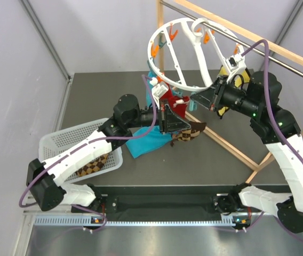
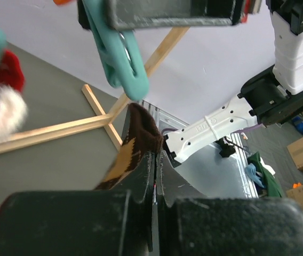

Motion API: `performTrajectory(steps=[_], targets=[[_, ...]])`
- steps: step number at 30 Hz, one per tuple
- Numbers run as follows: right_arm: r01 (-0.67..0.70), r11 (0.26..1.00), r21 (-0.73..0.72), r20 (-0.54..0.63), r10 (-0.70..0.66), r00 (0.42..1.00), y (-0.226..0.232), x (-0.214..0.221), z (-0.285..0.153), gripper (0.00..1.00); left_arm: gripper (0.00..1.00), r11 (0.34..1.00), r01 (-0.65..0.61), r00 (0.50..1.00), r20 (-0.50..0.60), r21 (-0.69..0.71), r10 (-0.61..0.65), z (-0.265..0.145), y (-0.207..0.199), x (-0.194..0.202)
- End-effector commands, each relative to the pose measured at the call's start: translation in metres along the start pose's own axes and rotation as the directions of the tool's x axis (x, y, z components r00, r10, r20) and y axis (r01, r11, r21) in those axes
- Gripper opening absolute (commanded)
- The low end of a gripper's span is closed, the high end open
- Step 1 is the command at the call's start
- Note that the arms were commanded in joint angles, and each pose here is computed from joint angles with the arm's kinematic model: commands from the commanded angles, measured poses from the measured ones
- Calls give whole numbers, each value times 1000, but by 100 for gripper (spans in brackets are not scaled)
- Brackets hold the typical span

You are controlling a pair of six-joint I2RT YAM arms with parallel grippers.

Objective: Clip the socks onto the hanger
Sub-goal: Clamp the sock onto the hanger.

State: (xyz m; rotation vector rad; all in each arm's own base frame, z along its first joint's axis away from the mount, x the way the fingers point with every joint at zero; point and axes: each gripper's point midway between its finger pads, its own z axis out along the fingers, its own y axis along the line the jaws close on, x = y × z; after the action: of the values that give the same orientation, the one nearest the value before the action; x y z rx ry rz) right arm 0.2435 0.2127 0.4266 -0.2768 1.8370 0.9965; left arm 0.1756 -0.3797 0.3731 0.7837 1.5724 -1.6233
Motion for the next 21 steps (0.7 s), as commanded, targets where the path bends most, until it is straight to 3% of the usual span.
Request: performTrajectory(steps=[1,21], targets=[[10,986,-164,-13,-12,1000,31,2,-8,0,0,988,-128,988,97,84,119,4,-27,-37],[42,992,-118,9,-41,999,25,2,-15,0,0,988,-139,978,146,-61,147,1,-12,-57]])
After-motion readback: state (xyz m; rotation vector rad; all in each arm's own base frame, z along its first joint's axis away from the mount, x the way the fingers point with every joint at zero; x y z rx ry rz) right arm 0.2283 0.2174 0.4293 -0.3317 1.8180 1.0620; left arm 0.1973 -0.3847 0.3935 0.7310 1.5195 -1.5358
